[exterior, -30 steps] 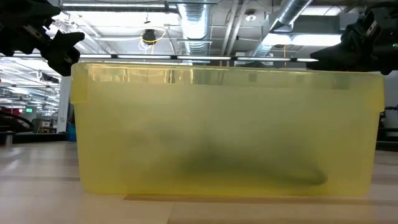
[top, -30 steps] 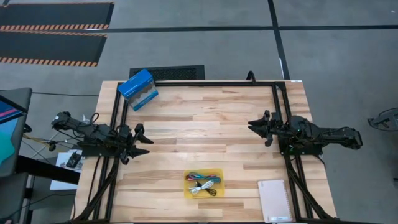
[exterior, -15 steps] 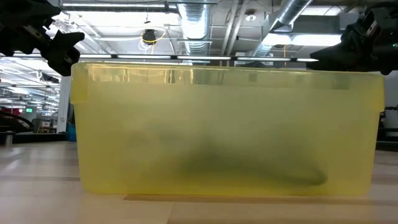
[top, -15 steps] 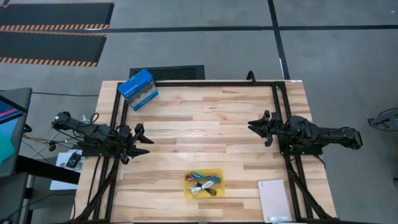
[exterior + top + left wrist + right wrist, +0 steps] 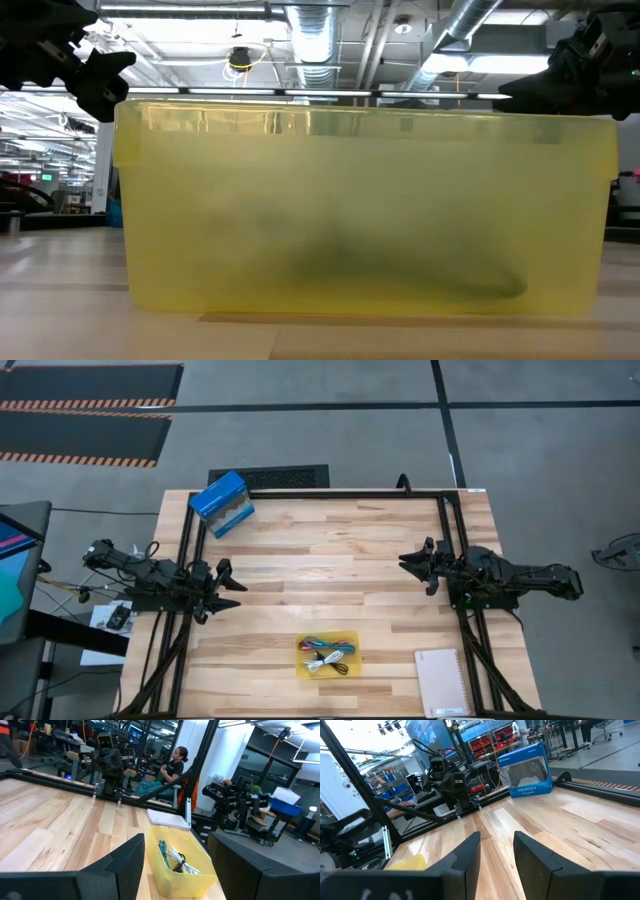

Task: Pick and place USB-C Cables
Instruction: Return to Home Position

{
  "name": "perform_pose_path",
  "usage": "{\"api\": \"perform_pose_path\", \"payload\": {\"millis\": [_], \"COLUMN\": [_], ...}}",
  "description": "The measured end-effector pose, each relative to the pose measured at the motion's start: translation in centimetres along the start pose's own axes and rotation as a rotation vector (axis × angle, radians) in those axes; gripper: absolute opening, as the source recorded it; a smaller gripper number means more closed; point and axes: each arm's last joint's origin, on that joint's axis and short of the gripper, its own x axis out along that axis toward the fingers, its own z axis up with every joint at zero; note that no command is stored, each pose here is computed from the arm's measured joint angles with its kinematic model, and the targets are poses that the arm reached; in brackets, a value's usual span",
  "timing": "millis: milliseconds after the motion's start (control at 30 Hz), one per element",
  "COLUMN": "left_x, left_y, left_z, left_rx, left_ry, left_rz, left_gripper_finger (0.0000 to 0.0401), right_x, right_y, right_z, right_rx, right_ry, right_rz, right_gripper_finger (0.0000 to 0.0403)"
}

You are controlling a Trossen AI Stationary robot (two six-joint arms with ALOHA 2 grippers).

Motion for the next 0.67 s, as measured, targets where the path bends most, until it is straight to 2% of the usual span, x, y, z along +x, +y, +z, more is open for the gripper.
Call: {"api": "perform_pose_path", "payload": {"millis": [667], "left_x": [0.0], "left_y": [0.0], "left_z": [0.0], "left_rx": [0.0], "left_ry": [0.0], "left_rz": [0.0], "left_gripper_finger": [0.0208], "right_x": [0.0], "right_y": [0.0], "right_z": [0.0], "right_rx": [0.0], "right_ry": [0.0], "right_rz": [0.0], "right_gripper_finger": [0.0144]}}
